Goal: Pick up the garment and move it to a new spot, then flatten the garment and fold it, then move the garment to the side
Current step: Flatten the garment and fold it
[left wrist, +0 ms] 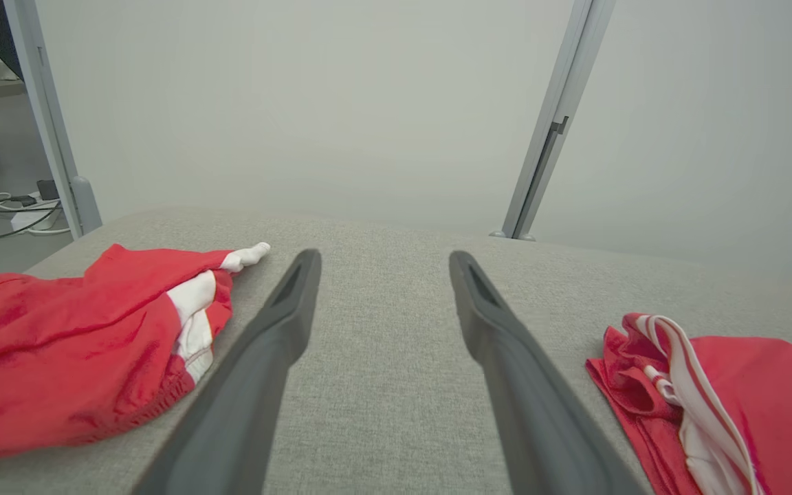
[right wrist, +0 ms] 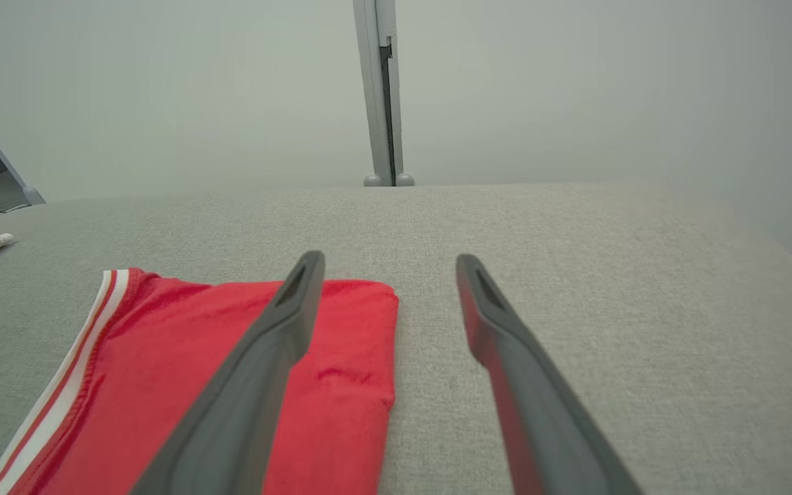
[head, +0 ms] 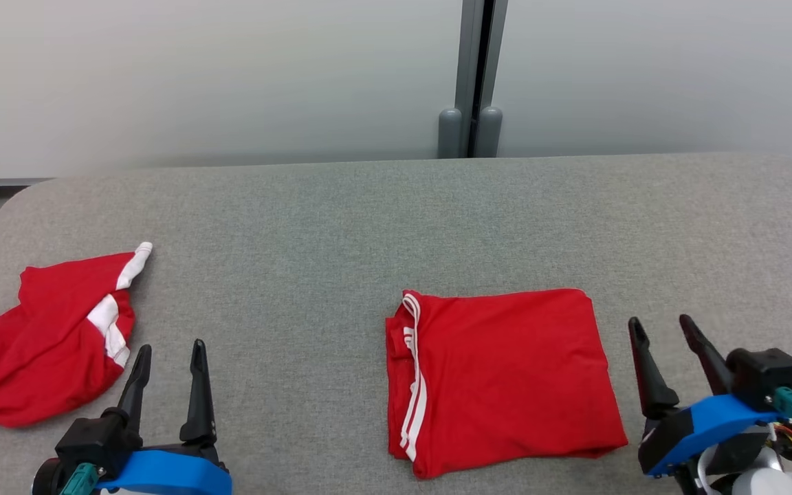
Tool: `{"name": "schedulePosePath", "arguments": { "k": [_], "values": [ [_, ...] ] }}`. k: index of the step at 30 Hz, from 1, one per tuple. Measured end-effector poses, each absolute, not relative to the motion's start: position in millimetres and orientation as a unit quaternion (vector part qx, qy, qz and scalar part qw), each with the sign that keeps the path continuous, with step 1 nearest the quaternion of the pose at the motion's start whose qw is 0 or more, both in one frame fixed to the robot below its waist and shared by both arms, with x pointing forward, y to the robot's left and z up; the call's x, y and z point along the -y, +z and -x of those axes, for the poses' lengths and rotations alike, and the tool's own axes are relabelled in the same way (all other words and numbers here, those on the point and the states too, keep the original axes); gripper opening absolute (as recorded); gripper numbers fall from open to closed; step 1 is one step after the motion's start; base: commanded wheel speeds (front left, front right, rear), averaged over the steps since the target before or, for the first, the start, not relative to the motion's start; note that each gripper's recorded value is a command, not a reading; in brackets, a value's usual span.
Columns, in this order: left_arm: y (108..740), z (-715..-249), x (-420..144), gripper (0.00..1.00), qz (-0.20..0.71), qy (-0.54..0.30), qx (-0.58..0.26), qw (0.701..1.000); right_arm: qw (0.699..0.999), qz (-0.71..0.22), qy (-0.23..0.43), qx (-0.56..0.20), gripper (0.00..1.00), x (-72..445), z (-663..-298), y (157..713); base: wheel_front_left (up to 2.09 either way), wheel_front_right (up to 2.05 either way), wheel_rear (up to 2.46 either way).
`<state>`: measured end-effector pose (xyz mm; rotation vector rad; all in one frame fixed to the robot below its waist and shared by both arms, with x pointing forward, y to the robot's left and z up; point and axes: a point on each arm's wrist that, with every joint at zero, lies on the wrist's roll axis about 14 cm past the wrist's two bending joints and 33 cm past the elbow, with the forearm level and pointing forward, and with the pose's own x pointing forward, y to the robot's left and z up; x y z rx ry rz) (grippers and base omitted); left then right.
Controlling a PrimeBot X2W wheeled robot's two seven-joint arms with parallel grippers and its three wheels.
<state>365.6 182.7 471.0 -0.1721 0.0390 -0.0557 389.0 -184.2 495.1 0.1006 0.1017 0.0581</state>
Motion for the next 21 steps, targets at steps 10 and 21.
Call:
{"name": "schedulePosePath", "arguments": {
  "k": [10, 21],
  "values": [
    [468.7, -370.4, -187.8, 1.0, 0.082, -0.02, -0.022, 0.996, 0.982, -0.062, 0.127, -0.127, 0.0, 110.1, -419.8, 449.2, 0.0, 0.0, 0.0],
    [463.3, -370.8, -200.8, 1.0, 0.073, -0.004, -0.031, 0.997, 0.932, -0.049, 0.272, -0.233, 0.0, 7.7, -423.2, 400.8, 0.0, 0.0, 0.0]
  ]
}}
